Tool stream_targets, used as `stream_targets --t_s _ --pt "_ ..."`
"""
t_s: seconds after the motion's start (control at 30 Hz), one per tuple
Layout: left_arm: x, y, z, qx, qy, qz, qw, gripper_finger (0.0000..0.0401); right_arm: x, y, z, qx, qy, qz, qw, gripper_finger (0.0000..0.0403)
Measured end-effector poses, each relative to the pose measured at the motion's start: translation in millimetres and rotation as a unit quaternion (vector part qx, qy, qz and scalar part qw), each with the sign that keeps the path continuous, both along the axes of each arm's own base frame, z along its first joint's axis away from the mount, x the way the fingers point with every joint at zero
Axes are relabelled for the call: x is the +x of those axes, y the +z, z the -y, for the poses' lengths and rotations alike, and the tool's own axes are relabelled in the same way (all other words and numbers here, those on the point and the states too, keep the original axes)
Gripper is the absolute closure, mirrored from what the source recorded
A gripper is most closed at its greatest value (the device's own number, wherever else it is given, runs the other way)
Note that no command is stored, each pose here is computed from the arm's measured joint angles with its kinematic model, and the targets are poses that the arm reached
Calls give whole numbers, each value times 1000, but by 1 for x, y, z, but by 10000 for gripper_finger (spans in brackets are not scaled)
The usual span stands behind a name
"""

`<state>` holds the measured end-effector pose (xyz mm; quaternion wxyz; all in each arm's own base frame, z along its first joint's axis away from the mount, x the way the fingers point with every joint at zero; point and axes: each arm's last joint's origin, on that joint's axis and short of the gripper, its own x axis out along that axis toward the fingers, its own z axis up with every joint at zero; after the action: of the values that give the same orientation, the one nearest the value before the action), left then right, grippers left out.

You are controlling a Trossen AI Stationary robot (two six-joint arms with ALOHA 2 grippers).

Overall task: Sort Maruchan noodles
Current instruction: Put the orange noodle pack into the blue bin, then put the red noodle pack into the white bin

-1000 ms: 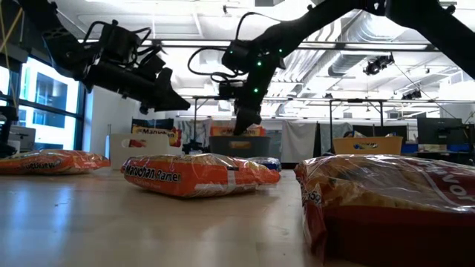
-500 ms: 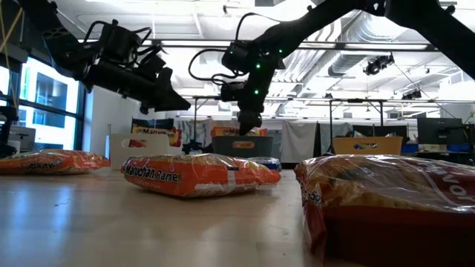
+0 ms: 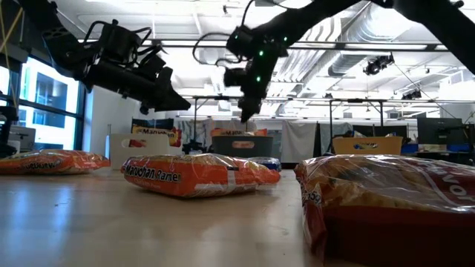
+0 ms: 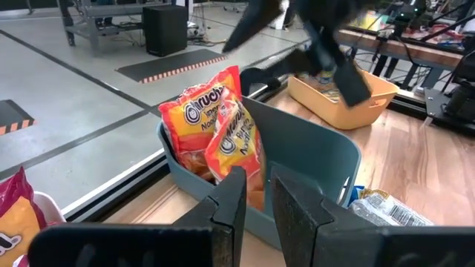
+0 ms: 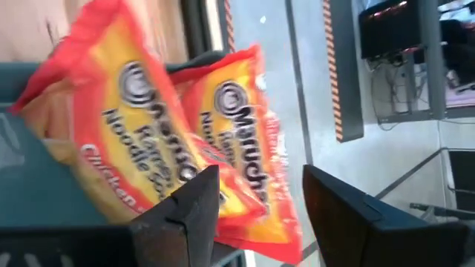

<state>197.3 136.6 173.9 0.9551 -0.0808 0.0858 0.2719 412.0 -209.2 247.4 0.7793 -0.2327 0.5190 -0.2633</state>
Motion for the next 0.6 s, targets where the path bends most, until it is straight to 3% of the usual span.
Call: stream_targets --t_s 0.2,0.37,0.47,0.6 --pt "0 0 0 0 1 0 1000 349 -17 32 -8 1 -3 11 1000 245" --pt "0 0 0 1 0 0 1000 349 -35 57 -20 54 7 71 996 327" --pt "0 0 0 1 0 -1 1000 349 -52 51 -24 57 6 122 991 389" --pt "0 0 0 8 -1 -5 1000 349 -83 34 -34 46 -14 203 978 391"
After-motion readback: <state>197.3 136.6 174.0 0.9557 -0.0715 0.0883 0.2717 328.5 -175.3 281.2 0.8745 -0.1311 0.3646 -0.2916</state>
